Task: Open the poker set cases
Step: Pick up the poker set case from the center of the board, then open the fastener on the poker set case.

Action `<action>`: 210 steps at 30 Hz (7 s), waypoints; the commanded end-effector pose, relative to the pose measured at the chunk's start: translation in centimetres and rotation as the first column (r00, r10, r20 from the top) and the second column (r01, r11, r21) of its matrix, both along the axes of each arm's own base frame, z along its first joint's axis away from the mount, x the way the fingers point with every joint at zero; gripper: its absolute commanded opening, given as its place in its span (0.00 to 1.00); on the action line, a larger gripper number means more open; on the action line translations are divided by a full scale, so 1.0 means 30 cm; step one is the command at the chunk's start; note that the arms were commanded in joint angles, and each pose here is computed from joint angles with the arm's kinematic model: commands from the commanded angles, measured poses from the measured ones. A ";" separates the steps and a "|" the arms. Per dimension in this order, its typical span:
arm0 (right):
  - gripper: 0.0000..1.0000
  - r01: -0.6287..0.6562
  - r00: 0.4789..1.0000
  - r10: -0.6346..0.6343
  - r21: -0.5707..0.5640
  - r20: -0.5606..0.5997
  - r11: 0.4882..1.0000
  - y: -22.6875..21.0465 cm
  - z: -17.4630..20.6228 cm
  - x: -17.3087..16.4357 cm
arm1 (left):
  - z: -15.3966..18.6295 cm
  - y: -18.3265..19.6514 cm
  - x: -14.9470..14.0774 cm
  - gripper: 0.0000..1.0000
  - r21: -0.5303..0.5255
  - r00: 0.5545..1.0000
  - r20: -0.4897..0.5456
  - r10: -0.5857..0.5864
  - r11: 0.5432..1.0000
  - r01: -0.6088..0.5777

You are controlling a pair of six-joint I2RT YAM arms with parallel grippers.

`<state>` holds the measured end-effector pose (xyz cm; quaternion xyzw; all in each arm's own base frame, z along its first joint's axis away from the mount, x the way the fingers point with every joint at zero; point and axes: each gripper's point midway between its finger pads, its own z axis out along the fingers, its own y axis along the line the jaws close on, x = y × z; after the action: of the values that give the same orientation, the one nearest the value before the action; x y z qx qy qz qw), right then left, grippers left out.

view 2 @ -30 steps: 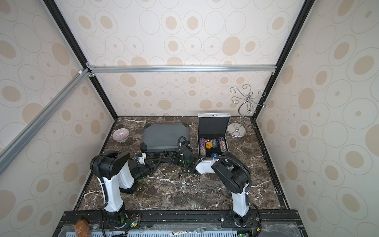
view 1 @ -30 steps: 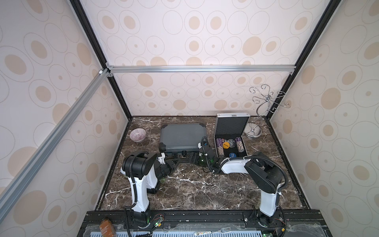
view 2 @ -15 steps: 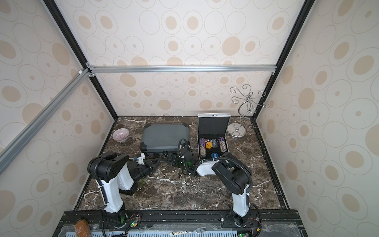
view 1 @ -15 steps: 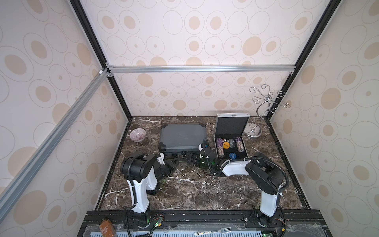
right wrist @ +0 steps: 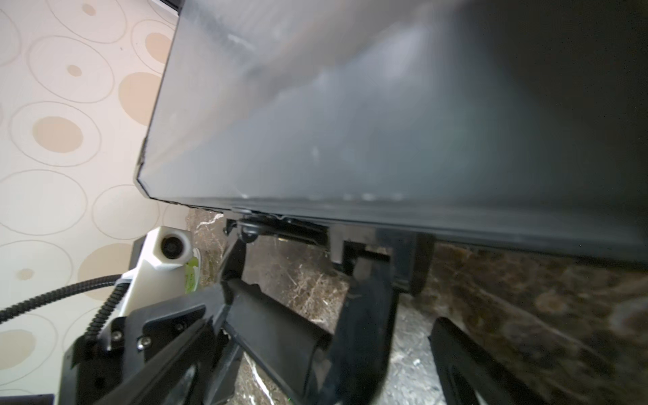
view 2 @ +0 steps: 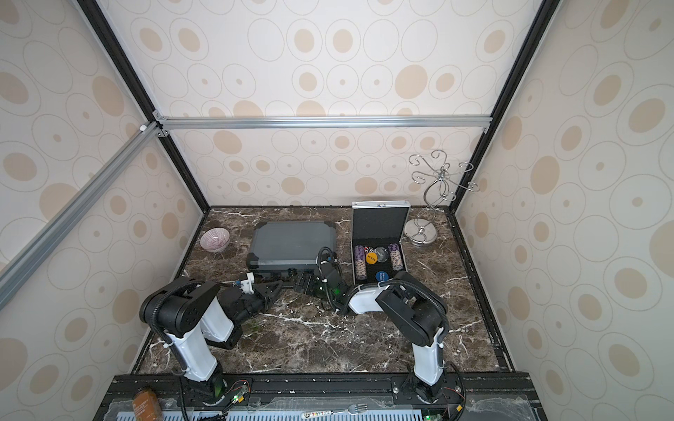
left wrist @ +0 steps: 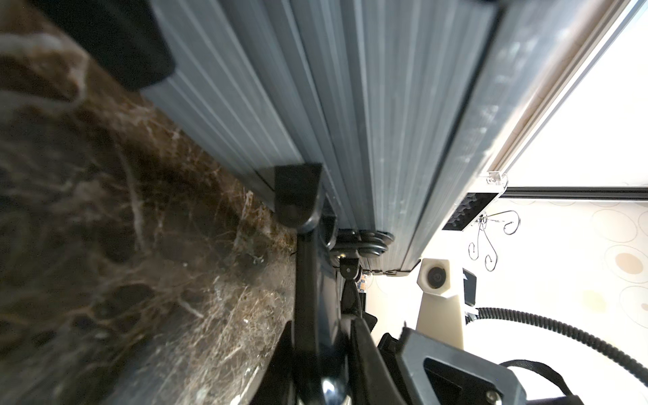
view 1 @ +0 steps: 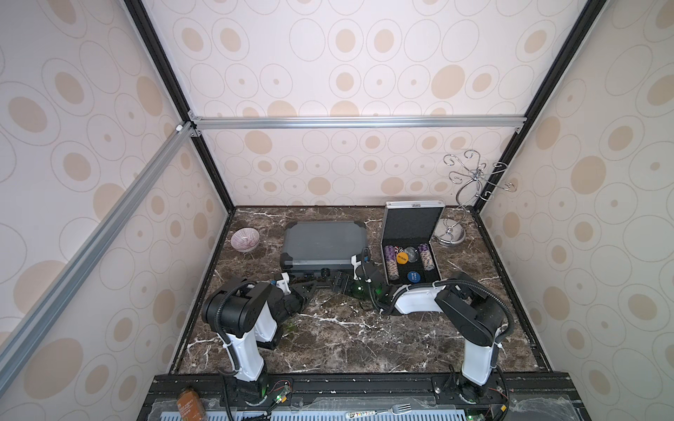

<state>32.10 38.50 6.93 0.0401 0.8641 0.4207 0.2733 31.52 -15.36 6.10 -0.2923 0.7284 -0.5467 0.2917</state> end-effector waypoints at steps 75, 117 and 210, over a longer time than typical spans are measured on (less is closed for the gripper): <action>0.96 0.078 0.992 -0.110 0.382 0.064 0.921 0.031 0.150 0.102 | 0.238 -0.081 -0.029 0.00 -0.195 0.977 0.207 0.054 0.981 -0.012; 0.99 0.105 0.990 -0.136 0.423 0.042 0.900 -0.009 0.181 0.079 | 0.497 -0.109 0.043 0.00 -0.396 0.971 0.203 0.128 0.917 -0.038; 0.95 -0.067 0.987 -0.065 0.746 0.146 0.662 0.045 0.589 0.108 | 0.425 -0.156 0.063 0.00 -0.486 0.986 0.107 0.127 0.872 -0.060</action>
<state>36.35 38.82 16.32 0.1606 0.6826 0.6529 0.2862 33.59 -19.29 14.24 -0.3786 0.5949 -0.6436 0.2975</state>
